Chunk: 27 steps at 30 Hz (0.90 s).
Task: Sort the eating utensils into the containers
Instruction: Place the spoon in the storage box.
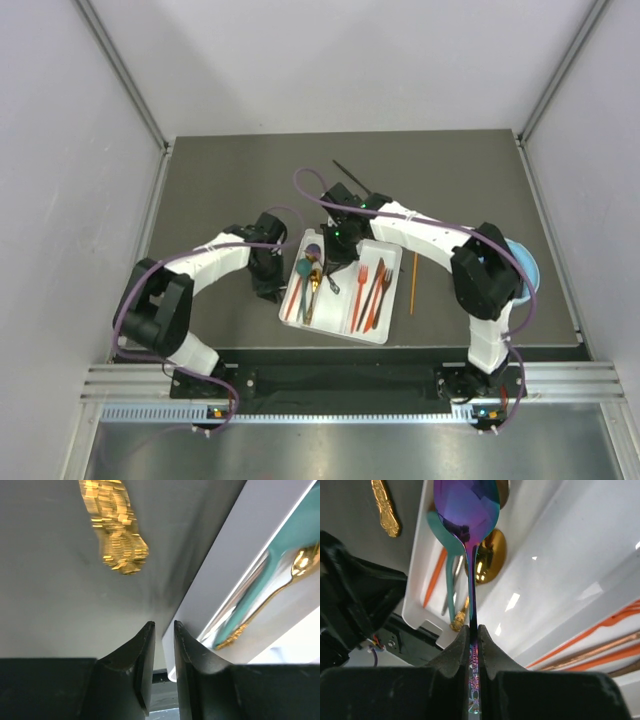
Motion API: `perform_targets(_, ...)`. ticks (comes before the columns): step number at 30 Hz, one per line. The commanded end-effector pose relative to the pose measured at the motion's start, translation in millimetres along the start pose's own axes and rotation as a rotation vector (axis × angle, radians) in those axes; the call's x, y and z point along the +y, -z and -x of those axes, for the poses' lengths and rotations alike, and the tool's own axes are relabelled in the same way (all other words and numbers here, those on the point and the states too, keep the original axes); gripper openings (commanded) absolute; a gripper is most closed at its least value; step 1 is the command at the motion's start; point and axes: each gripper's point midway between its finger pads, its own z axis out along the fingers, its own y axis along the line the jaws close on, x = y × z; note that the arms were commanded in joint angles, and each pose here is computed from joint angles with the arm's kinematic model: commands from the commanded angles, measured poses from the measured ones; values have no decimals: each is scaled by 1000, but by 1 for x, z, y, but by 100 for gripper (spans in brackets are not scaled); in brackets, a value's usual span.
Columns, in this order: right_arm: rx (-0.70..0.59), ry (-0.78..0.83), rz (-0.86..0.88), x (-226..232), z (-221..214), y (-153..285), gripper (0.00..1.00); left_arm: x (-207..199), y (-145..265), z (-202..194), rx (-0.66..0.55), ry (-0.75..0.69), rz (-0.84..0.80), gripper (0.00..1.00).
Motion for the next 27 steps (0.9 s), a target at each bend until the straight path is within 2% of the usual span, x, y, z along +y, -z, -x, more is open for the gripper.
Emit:
perform_targets(1, -50, 40, 55, 27, 19, 5, 0, -41, -11, -9, 52, -86, -110, 26)
perform_targets(10, 35, 39, 44, 22, 9, -13, 0, -67, -13, 10, 22, -117, -111, 26)
perform_targets(16, 156, 43, 54, 21, -15, -27, 0, -79, -11, 31, -24, -109, -108, 27)
perform_targets(17, 153, 50, 56, 23, -15, -26, 11, -78, -11, 35, -38, -109, -98, 27)
perform_targets(19, 119, 57, 43, 23, -9, -19, 24, -77, -9, 37, -47, -109, -83, 27)
perform_targets(22, 50, 68, 33, 24, 0, -1, 25, -72, -5, 41, -72, -108, -57, 27)
perform_targets(27, 25, 76, 11, 18, 4, 30, 28, -66, -1, 48, -107, -96, -16, 29)
